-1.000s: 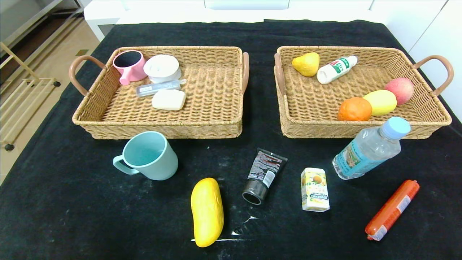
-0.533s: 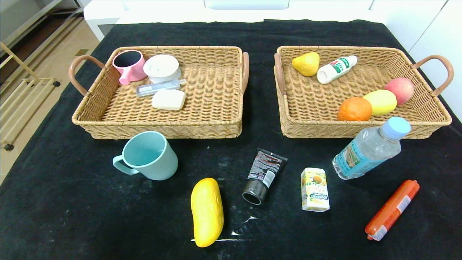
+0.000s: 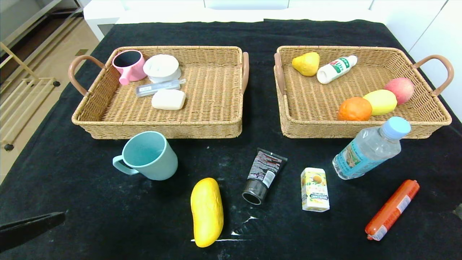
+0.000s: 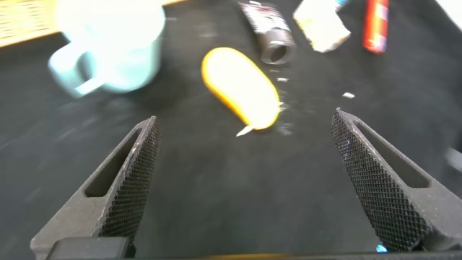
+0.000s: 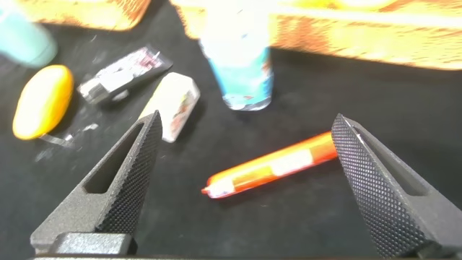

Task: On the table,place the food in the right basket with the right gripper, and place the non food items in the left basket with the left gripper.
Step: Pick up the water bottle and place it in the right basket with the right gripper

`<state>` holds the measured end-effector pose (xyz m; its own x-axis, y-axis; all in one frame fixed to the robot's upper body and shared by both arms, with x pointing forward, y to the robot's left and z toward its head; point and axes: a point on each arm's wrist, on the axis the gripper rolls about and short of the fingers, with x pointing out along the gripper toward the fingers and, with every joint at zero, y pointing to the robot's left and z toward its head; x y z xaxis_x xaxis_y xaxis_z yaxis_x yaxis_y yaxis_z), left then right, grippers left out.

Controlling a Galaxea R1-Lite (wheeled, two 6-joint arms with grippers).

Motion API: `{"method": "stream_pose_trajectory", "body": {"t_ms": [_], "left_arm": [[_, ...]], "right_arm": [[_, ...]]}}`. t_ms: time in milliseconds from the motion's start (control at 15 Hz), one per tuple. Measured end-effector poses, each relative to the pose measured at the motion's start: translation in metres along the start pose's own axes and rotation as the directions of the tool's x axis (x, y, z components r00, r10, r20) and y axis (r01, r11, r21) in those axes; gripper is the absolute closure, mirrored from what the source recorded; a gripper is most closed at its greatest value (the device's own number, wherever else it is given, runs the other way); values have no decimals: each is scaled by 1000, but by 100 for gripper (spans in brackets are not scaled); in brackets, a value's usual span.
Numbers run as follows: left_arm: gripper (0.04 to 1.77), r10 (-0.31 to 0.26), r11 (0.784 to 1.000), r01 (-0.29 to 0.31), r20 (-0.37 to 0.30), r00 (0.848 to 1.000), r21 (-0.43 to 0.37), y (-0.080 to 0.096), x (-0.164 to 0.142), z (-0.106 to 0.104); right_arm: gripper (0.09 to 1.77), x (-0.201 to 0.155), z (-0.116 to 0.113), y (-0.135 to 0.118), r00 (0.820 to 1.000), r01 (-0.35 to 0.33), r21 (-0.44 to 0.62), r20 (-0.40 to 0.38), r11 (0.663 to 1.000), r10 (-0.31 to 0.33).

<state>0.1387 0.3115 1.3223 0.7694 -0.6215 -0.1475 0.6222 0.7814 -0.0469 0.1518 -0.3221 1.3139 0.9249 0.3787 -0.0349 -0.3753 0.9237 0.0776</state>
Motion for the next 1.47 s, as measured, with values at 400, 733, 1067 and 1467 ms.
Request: {"method": "stream_pose_trajectory", "body": {"t_ms": [400, 733, 1067, 1467], "left_arm": [[9, -105, 994, 105, -26, 994, 16, 8, 52, 29], [9, -109, 993, 111, -50, 993, 27, 9, 65, 34], [9, -100, 994, 104, -98, 990, 36, 3, 77, 28], [9, -105, 993, 110, -104, 989, 37, 2, 78, 27]], "right_arm": [[15, 35, -4, 12, 996, -8, -14, -88, 1000, 7], [15, 46, -13, 17, 987, -43, -20, -155, 999, 39], [15, 53, -17, 19, 979, -59, -41, -197, 997, 50], [15, 75, -17, 25, 983, 33, -93, -177, 995, -49]]}}
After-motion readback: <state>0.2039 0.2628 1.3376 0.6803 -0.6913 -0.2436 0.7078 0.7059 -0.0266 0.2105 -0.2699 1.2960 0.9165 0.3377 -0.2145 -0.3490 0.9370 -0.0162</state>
